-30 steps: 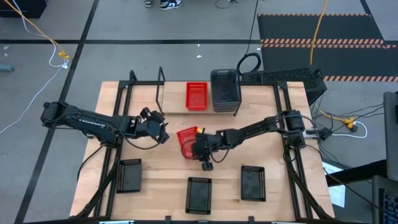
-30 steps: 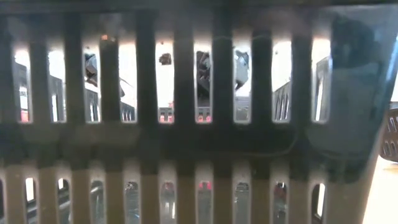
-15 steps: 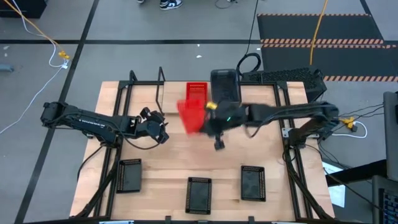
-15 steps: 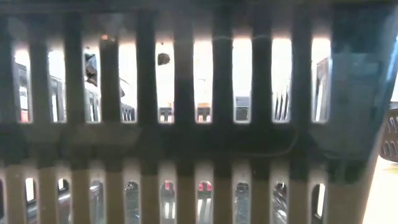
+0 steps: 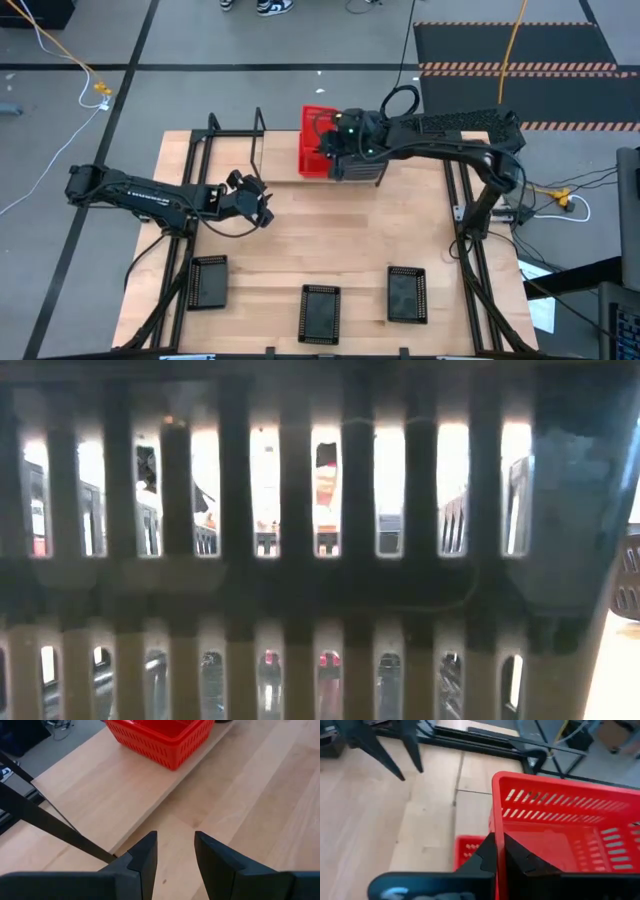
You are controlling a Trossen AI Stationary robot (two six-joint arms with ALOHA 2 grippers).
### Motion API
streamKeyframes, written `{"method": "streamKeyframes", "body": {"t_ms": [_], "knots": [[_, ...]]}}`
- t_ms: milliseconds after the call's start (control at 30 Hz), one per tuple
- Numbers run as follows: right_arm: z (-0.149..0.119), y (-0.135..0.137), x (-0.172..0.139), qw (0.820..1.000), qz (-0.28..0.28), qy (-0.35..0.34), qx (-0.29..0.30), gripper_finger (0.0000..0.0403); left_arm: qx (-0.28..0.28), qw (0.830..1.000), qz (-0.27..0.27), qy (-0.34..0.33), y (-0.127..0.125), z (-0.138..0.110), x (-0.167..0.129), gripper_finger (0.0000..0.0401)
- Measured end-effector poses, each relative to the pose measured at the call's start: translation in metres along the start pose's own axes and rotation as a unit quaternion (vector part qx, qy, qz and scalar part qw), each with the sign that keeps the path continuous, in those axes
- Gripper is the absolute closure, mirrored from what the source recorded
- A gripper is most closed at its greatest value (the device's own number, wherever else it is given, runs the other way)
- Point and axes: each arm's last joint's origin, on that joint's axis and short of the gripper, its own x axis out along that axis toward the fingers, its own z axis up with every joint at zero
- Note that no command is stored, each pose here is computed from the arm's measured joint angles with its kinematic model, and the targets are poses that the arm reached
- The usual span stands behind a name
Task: Stack baskets on shelf by color
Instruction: Stack the red bin on top of the red bins on the shelf
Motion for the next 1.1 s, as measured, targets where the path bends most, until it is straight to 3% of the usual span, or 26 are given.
{"method": "streamKeyframes", "body": {"t_ms": [167,600,900,1100], "knots": [[-0.011,0.005,0.024,1.0,0.011,0.011,0.003,0.0402,0.001,1.0,0.001,0.0,0.001,0.0,0.0,0.0268],[-0.012,0.017,0.032,0.999,0.011,0.023,0.02,0.0399,0.01,1.0,0.006,0.002,0.002,0.001,0.001,0.0267],[-0.019,0.02,0.037,0.998,-0.001,0.056,0.027,0.0371,0.01,1.0,0.006,0.001,0.002,0.001,0.001,0.0267],[-0.018,0.02,0.037,0.998,-0.003,0.053,0.015,0.0329,0.01,1.0,0.006,0.002,0.002,0.001,0.001,0.0267]]}}
